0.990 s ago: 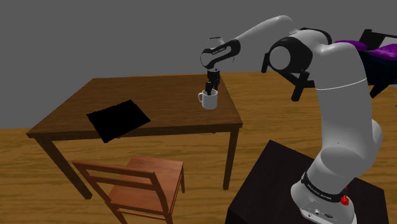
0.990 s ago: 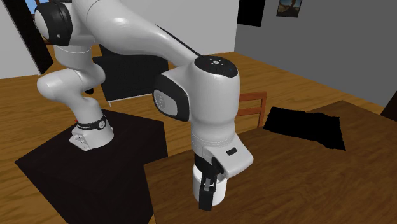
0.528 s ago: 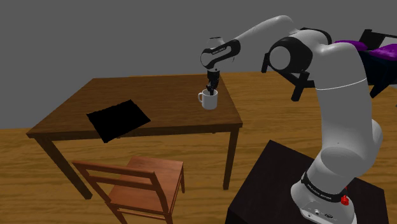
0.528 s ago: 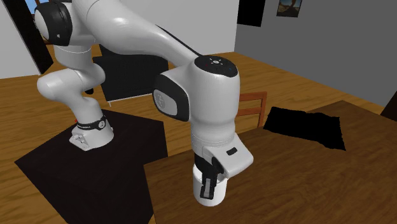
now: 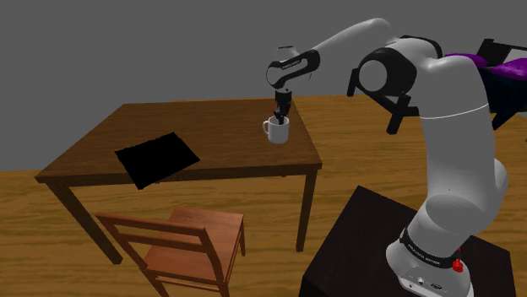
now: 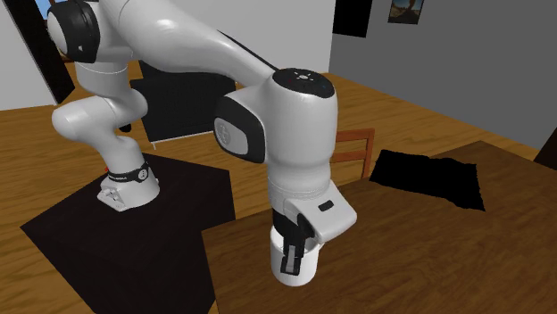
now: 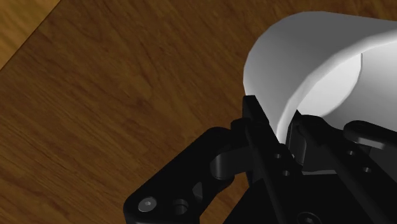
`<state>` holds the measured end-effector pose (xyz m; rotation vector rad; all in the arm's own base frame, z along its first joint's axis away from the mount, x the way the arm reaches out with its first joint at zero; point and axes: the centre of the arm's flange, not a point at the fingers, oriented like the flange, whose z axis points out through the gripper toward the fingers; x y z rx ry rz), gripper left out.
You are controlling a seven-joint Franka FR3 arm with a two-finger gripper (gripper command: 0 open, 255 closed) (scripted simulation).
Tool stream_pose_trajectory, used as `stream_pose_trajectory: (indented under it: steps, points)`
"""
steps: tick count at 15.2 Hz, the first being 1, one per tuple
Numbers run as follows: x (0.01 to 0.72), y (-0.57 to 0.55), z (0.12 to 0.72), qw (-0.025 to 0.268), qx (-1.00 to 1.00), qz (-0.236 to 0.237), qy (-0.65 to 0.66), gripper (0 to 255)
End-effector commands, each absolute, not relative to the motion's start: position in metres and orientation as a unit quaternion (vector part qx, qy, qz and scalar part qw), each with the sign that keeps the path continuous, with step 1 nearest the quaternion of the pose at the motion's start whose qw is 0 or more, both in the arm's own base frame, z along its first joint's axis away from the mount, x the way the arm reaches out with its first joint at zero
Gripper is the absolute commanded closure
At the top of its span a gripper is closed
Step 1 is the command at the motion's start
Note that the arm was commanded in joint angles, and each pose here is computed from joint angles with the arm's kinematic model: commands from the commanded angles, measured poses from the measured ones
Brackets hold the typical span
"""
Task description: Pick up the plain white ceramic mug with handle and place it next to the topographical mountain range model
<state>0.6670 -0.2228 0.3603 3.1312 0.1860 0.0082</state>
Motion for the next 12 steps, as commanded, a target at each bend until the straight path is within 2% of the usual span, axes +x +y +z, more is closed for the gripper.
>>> stream_pose_trajectory:
  steps: [1, 12]
  points:
    - [0.667, -0.223, 0.370, 0.002, 0.998, 0.003, 0.059, 255]
    - [0.667, -0.223, 0.428, 0.002, 0.998, 0.003, 0.059, 255]
